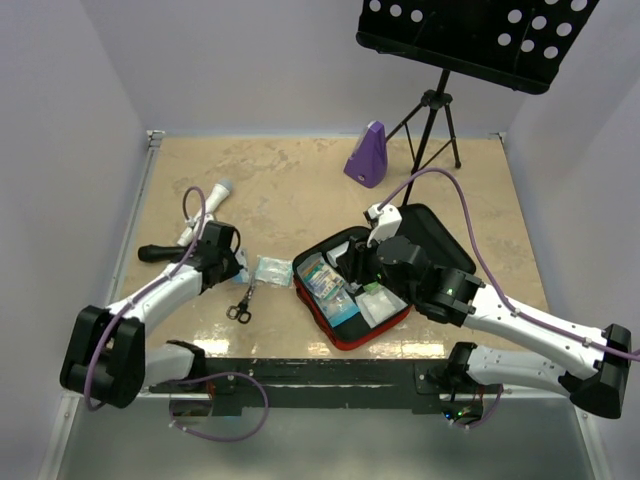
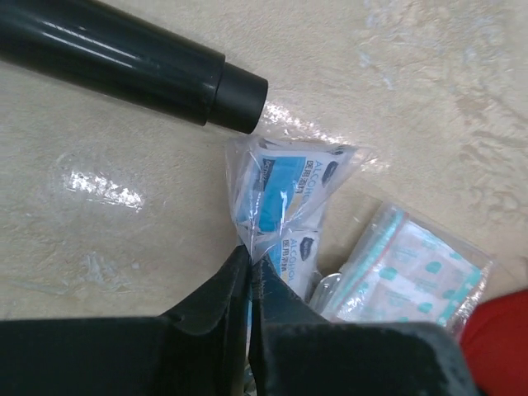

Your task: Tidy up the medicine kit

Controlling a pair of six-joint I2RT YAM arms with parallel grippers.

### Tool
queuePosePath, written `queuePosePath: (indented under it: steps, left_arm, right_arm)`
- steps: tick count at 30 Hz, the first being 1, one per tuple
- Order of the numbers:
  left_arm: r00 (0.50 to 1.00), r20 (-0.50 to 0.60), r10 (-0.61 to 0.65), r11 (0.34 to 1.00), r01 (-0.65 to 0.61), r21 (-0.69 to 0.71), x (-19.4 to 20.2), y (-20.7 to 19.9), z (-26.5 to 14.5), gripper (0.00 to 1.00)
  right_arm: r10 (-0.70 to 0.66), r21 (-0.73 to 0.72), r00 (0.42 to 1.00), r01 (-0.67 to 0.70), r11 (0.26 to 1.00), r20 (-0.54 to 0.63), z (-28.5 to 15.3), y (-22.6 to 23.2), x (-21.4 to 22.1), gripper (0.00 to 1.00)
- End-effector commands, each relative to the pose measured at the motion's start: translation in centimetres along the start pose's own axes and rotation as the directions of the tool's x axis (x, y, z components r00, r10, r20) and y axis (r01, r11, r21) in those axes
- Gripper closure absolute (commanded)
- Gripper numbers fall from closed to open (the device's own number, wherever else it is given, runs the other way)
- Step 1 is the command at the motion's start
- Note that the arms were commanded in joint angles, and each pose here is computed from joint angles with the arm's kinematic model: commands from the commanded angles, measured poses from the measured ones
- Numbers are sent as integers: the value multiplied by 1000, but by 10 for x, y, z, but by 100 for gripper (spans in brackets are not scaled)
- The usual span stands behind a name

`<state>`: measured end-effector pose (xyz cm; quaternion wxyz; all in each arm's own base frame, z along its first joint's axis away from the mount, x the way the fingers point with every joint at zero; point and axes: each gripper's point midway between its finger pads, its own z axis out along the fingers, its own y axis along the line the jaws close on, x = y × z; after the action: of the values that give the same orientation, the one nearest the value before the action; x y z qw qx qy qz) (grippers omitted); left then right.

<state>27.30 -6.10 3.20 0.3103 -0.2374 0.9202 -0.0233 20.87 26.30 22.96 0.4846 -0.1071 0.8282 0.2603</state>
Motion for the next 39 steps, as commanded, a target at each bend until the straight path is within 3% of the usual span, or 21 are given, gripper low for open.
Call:
queuePosePath:
  steps: [1,8,11,15,18,21,25,28,34,37,39]
  left_arm:
    - [997,75,-11,998,7,63,-27,-11,-28,99]
    - [985,153,-81,957,34,289,-46,-33,-95,100]
    - [976,193,-99,911,11,412,-55,-45,-129,100]
    - [973,205,-107,799,-39,600,-60,-73,-174,100]
    - [975,201,-98,714,-72,697,-61,-90,-198,100]
    - [979,185,-90,627,-89,774,-57,-105,-215,100]
    - [984,160,-75,523,-98,847,-46,-118,-229,100]
    - [987,148,-60,452,-105,886,-39,-126,-240,100]
    - [986,166,-34,412,-137,901,-34,-129,-247,100]
    - [985,171,-28,398,-146,906,-32,-129,-250,100]
    - [985,170,-27,411,-144,900,-30,-127,-246,100]
  right_arm:
    - [15,11,1000,-16,1000,27,-3,0,-9,57]
    - [23,-21,999,-22,1000,24,4,9,-9,56]
    - [40,-111,999,-37,993,20,8,30,-12,54]
    - [91,-297,994,-71,952,54,5,71,-33,48]
    - [128,-407,990,-92,909,62,5,100,-48,37]
    - [155,-481,986,-106,870,63,11,121,-56,25]
    - [172,-536,983,-109,837,68,21,137,-64,20]
    - [173,-540,983,-110,834,68,32,143,-65,19]
    - [171,-503,983,-116,857,65,57,146,-64,24]
    - [168,-486,984,-123,865,50,66,146,-60,37]
    - [170,-480,984,-127,868,46,68,145,-58,51]
